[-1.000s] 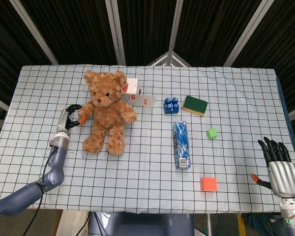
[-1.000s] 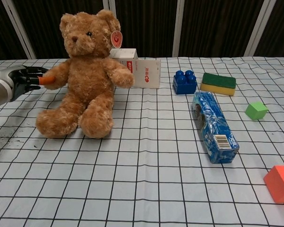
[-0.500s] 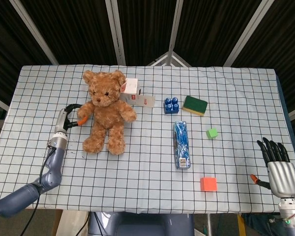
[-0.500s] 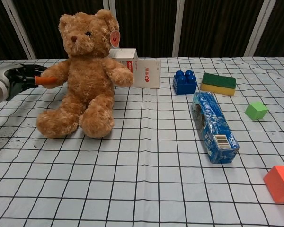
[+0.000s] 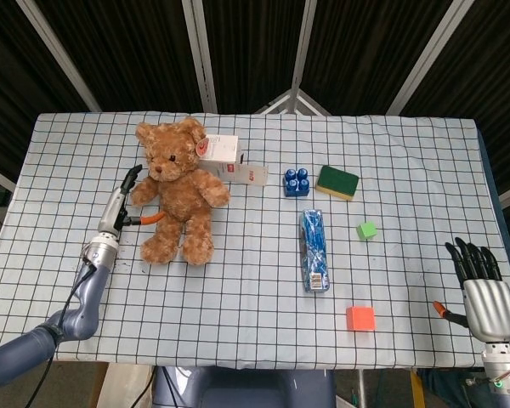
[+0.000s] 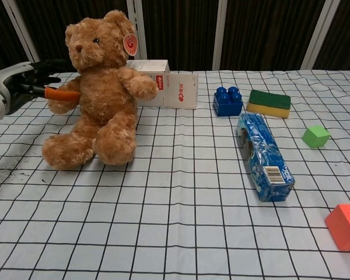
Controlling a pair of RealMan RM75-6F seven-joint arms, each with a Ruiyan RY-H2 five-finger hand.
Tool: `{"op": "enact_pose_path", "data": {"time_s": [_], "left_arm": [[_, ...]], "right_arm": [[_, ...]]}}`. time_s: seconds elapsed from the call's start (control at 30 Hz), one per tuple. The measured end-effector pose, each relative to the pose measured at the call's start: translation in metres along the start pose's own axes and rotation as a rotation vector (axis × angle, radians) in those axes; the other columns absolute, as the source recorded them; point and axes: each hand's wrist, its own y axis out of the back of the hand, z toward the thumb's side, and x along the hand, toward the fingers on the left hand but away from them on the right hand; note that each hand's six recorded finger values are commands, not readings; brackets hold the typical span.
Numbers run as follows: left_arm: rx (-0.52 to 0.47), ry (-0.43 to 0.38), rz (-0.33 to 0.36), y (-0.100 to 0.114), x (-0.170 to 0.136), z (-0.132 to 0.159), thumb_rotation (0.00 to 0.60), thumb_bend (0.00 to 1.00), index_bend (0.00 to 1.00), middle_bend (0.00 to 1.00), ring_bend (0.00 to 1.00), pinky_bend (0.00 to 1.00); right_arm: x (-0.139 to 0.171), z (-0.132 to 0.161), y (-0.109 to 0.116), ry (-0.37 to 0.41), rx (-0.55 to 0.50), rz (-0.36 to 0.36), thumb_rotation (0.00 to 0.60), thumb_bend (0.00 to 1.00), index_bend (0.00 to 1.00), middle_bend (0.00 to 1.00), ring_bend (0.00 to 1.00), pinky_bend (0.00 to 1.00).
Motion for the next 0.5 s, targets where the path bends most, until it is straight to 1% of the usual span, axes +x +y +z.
{"op": "enact_pose_path", "data": {"time_s": [0.1,0.13,0.17,0.23,0.27,0.33,0.37,0.43,0.5], "left_arm": [[0.006,-0.112,0.017,0.012,-0.023,0.016,0.6,0.17,0.02,0.0,0.0,0.0],[0.007,-0.134,0.022,0.015,-0.028,0.018,0.6,0.17,0.05,0.01,0.0,0.0],[0.01,-0.177,0.037,0.023,-0.04,0.023,0.6,0.17,0.08,0.02,0.0,0.0],[0.015,-0.232,0.073,0.039,-0.06,0.027,0.6,0.19,0.13,0.06,0.0,0.0],[0.027,-0.259,0.104,0.053,-0.076,0.027,0.6,0.2,0.15,0.09,0.0,0.0],[0.063,-0.285,0.158,0.077,-0.102,0.025,0.6,0.24,0.2,0.12,0.0,0.0],[0.1,-0.29,0.2,0.094,-0.12,0.022,0.6,0.25,0.23,0.13,0.0,0.0],[0.171,-0.275,0.26,0.114,-0.142,0.015,0.6,0.29,0.27,0.14,0.0,0.0],[0.268,-0.239,0.305,0.129,-0.158,0.008,0.6,0.31,0.28,0.15,0.0,0.0]], "right_arm": [[0.001,-0.001,0.001,0.0,-0.005,-0.004,0.6,0.15,0.0,0.0,0.0,0.0],[0.001,0.0,0.002,0.001,-0.007,-0.005,0.6,0.15,0.0,0.0,0.0,0.0],[0.002,0.0,0.002,0.003,-0.01,-0.006,0.6,0.15,0.0,0.0,0.0,0.0],[0.003,0.001,0.004,0.009,-0.013,-0.011,0.6,0.15,0.0,0.0,0.0,0.0],[0.004,0.001,0.004,0.012,-0.016,-0.012,0.6,0.15,0.0,0.0,0.0,0.0],[0.005,0.002,0.005,0.014,-0.019,-0.012,0.6,0.15,0.0,0.0,0.0,0.0],[0.005,0.002,0.005,0.015,-0.02,-0.011,0.6,0.15,0.0,0.0,0.0,0.0],[0.005,0.003,0.005,0.019,-0.022,-0.01,0.6,0.15,0.0,0.0,0.0,0.0],[0.006,0.003,0.005,0.022,-0.023,-0.009,0.6,0.15,0.0,0.0,0.0,0.0]]}}
